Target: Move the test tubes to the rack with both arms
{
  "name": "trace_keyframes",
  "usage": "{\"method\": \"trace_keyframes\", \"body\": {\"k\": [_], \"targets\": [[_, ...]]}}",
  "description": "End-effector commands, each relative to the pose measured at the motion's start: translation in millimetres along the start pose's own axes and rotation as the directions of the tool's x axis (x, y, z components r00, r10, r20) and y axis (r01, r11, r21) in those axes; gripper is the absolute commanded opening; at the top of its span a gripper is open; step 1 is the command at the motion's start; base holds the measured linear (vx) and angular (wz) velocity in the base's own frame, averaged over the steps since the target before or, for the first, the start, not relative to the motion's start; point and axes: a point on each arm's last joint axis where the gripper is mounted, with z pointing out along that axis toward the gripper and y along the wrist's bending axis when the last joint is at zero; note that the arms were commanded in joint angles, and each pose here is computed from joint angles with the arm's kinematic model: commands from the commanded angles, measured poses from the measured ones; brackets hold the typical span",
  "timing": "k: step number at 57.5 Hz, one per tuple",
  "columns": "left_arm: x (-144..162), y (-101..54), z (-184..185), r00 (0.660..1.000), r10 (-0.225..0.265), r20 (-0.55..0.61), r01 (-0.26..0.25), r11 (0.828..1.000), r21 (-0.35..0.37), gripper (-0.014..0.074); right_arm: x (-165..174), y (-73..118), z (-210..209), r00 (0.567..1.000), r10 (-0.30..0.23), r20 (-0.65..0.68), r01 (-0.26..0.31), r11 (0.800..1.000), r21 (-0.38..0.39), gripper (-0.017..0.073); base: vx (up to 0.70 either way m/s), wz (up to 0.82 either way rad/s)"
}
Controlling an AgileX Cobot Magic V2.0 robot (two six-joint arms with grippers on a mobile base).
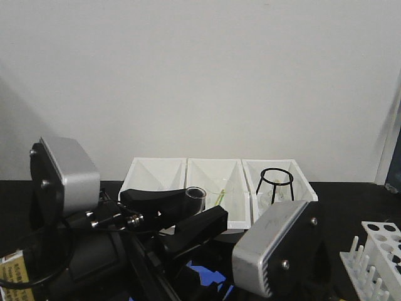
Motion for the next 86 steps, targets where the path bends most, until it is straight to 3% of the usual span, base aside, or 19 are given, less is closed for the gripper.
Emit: {"method": "trace_keyframes", "body": {"k": [1, 15, 33, 40, 67, 73, 78, 86], "targets": [[-23, -5.9, -5, 0.993, -0.023, 0.119, 0.017, 0.999, 0.050, -0.0020, -25, 0.1, -4, 0.989, -0.025, 0.144, 0.025, 1.000, 0.001, -0.0012, 0.00, 0.00], [-22, -5.3, -5, 0.994, -0.027, 0.110, 0.022, 0.999, 0.043, 0.0023, -25, 0.1, -4, 0.989, -0.026, 0.144, 0.026, 1.000, 0.001, -0.0009, 0.00, 0.00], [-22, -5.1, -5, 0.994, -0.027, 0.107, 0.022, 0.999, 0.041, 0.0325, -25, 0.1, -4, 0.989, -0.035, 0.143, 0.035, 0.999, 0.003, -0.0009, 0.00, 0.00], [-23, -5.5, -5, 0.993, -0.026, 0.114, 0.021, 0.999, 0.046, 0.0398, -25, -0.1, -4, 0.989, -0.048, 0.143, 0.048, 0.999, 0.005, -0.0009, 0.00, 0.00], [-68, -9.6, -25, 0.974, 0.045, 0.223, -0.049, 0.999, 0.011, 0.0410, -25, -0.1, -4, 0.988, -0.057, 0.143, 0.057, 0.998, 0.006, -0.0009, 0.00, 0.00], [-73, -9.9, -34, 0.968, 0.109, 0.228, -0.107, 0.994, -0.019, 0.0407, -25, -1.8, -4, 0.988, -0.060, 0.142, 0.059, 0.998, 0.014, -0.0009, 0.00, 0.00], [-75, -8.5, -42, 0.966, 0.152, 0.208, -0.143, 0.988, -0.059, 0.0407, -25, -10.5, -5, 0.988, -0.064, 0.140, 0.058, 0.997, 0.048, -0.0009, 0.00, 0.00], [-78, -5.9, -56, 0.973, 0.153, 0.170, -0.135, 0.984, -0.113, 0.0407, -24, -43.0, -8, 0.989, -0.072, 0.131, 0.049, 0.983, 0.176, -0.0008, 0.00, 0.00]]}}
